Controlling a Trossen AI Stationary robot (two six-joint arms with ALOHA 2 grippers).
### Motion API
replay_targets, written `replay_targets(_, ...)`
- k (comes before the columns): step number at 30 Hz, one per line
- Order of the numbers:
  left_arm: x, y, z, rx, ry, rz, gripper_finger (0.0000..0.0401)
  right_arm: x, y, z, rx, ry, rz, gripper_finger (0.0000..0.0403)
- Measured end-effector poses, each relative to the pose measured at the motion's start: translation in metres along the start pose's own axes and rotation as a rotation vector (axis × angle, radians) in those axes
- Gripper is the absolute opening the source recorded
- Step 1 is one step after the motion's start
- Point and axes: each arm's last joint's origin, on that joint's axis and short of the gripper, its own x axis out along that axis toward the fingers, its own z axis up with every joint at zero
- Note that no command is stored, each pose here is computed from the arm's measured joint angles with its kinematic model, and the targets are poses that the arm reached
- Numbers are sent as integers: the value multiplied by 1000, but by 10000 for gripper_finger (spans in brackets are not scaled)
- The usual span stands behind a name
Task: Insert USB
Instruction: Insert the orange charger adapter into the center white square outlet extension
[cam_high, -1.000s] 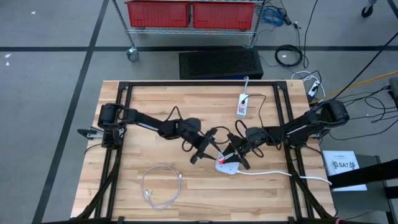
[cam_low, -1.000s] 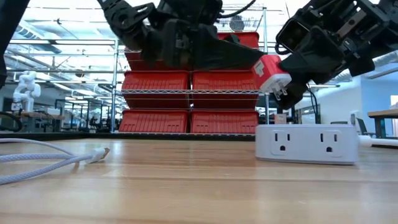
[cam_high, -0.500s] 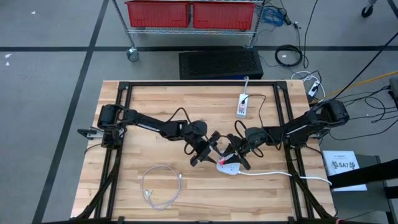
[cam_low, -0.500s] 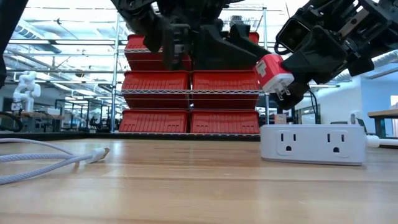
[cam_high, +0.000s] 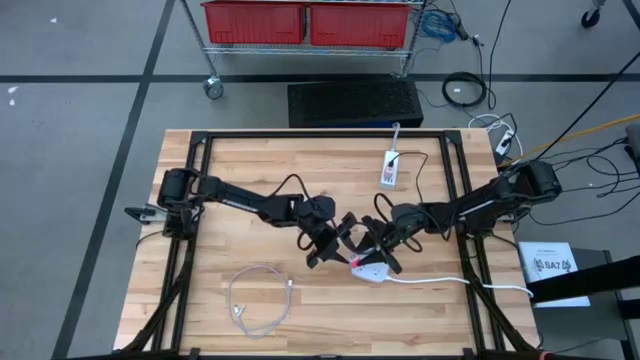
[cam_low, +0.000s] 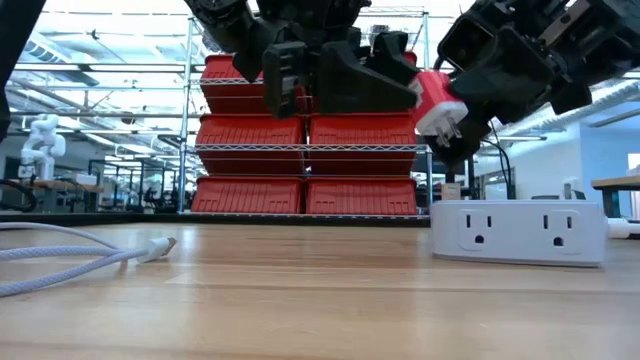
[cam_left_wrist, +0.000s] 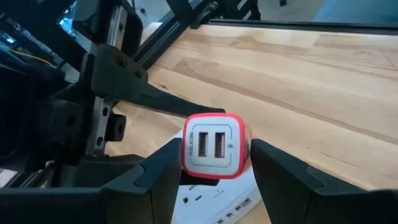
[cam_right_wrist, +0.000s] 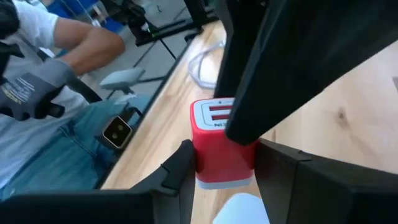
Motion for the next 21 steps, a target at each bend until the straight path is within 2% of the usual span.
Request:
replay_targets(7, 3, -4, 4, 9, 2, -2, 194, 2, -1, 6, 5, 21, -5, 109)
replay_targets(16, 10, -9, 1, 23, 40, 10, 143, 1, -4, 4, 24, 36, -14, 108)
replay_targets(21, 11, -10, 2, 23, 39, 8, 143, 1, -4, 4, 22, 36, -22, 108)
